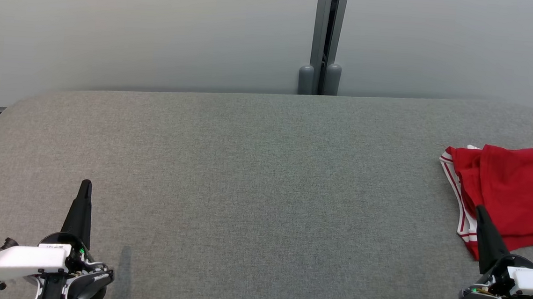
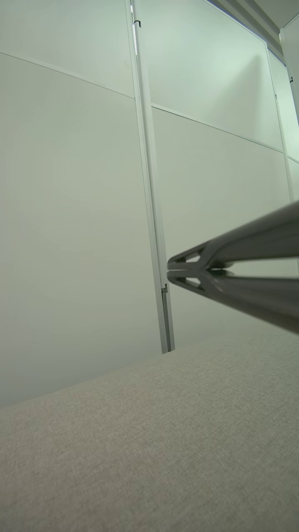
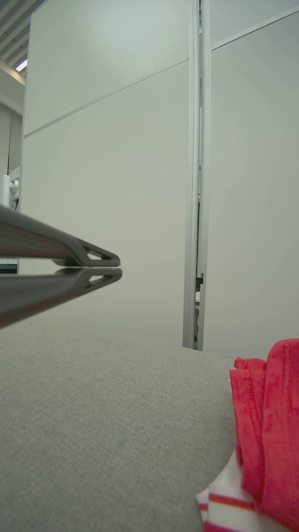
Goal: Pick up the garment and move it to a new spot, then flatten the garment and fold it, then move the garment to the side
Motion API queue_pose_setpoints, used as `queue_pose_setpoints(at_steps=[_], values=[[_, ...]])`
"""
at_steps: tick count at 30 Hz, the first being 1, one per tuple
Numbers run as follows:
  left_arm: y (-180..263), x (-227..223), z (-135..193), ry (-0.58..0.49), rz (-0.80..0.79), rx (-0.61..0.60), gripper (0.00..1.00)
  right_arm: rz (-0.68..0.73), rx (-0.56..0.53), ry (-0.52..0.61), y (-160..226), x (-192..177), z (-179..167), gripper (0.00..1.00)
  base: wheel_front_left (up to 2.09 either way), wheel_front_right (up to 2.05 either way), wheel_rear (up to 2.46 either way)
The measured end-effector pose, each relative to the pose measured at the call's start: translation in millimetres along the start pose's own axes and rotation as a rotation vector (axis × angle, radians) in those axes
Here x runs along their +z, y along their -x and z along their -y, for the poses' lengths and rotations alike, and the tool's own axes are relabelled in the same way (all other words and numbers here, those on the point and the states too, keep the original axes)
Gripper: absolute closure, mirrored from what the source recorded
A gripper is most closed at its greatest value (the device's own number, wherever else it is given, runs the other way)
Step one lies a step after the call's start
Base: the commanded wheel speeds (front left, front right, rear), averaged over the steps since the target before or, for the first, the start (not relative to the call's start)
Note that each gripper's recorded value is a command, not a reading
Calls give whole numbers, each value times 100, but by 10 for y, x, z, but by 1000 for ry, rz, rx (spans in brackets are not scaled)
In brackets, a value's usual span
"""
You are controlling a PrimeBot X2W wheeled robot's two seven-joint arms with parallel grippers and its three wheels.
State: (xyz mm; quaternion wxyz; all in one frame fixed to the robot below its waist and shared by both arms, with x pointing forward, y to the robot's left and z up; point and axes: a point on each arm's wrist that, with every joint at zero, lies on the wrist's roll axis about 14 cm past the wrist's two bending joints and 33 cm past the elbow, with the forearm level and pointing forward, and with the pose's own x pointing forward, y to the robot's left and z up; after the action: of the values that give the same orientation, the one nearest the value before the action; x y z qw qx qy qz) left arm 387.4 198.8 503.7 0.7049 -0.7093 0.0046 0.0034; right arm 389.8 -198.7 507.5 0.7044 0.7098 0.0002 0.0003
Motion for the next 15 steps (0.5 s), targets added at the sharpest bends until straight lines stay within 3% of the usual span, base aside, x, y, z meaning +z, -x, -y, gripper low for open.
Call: queue_pose_setpoints(at_steps=[15], values=[[0, 0, 0, 0, 0, 0, 100, 0, 0, 0, 0, 1, 0, 100, 0, 0, 0]])
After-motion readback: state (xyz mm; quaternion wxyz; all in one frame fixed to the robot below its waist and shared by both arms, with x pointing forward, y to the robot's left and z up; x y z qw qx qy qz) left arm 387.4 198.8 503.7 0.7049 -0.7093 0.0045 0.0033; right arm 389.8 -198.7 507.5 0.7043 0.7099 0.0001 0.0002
